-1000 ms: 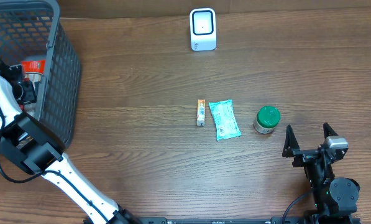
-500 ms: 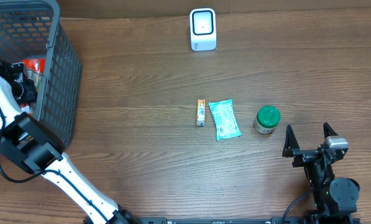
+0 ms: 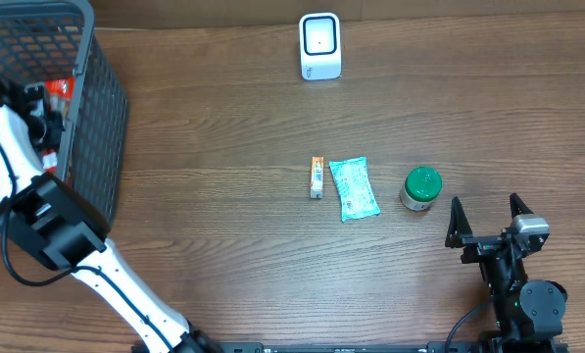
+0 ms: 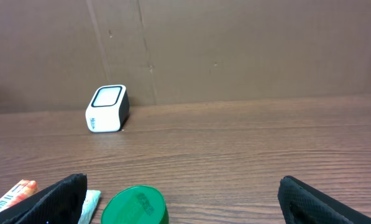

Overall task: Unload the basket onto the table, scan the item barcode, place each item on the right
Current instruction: 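Grasp the red-and-tan pasta packet in the basket with the left gripper, then carry the pasta packet out of the basket and lower it onto the table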

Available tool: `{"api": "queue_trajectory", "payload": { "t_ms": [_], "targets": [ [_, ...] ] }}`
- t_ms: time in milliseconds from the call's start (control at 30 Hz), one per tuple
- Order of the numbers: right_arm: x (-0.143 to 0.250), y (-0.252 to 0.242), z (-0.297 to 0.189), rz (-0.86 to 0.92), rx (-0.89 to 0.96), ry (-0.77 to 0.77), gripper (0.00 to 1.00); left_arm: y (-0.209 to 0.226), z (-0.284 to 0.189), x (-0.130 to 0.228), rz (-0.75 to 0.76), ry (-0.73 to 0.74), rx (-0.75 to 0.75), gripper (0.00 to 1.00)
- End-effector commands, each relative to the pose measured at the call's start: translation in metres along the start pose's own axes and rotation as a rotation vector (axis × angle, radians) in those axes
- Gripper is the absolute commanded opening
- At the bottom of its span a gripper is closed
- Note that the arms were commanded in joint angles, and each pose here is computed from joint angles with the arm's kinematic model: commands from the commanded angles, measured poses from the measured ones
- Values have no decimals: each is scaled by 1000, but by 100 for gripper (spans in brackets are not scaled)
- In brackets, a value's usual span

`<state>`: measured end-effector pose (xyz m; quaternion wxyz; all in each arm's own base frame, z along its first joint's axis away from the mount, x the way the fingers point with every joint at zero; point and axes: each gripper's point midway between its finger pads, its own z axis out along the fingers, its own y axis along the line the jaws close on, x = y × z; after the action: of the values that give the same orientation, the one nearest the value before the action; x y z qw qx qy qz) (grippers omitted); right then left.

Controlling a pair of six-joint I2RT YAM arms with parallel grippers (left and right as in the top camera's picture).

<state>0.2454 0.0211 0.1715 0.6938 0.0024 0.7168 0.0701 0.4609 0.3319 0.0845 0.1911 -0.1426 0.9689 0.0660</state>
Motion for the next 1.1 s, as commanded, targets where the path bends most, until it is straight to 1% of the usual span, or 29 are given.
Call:
{"api": "queue_trajectory", "payload": {
  "t_ms": [0,100,200,267,400,467,500,600,667,733,833,867,967,1067],
  "targets": [
    [2,-1,0,-1,5,-4,100,-19,-148,-71,-69,-332,-29,4],
    [2,-1,0,-1,5,-4,100,-21,-212,-83,-74,-443,-117,4],
    [2,-1,0,-1,5,-4,100,-19,-278,-87,-133,-566,-198,4],
    [2,-1,0,-1,5,-4,100,-22,-320,-87,-172,-650,-216,4],
    [2,-1,0,-1,5,-4,100,-30,-377,-76,-281,-763,-168,4],
    [2,-1,0,0,5,-4,100,-44,-393,-67,-323,-777,-88,4],
    [2,-1,0,-1,5,-4,100,-56,-396,-63,-336,-768,-23,4],
    [2,-1,0,0,5,-4,100,-94,-390,-44,-381,-670,167,4],
    [2,-1,0,0,5,-4,100,-119,-381,-32,-370,-585,254,4],
    [2,-1,0,-1,5,-4,100,-146,-368,-16,-341,-480,300,4],
    [2,-1,0,-1,5,-4,100,-181,-346,12,-286,-311,306,4],
    [2,-1,0,-1,5,-4,100,-194,-337,25,-258,-242,289,4],
    [2,-1,0,0,5,-4,100,-225,-311,50,-179,-100,215,4],
    [2,-1,0,-1,5,-4,100,-263,-280,70,-101,14,176,4]
  ]
}}
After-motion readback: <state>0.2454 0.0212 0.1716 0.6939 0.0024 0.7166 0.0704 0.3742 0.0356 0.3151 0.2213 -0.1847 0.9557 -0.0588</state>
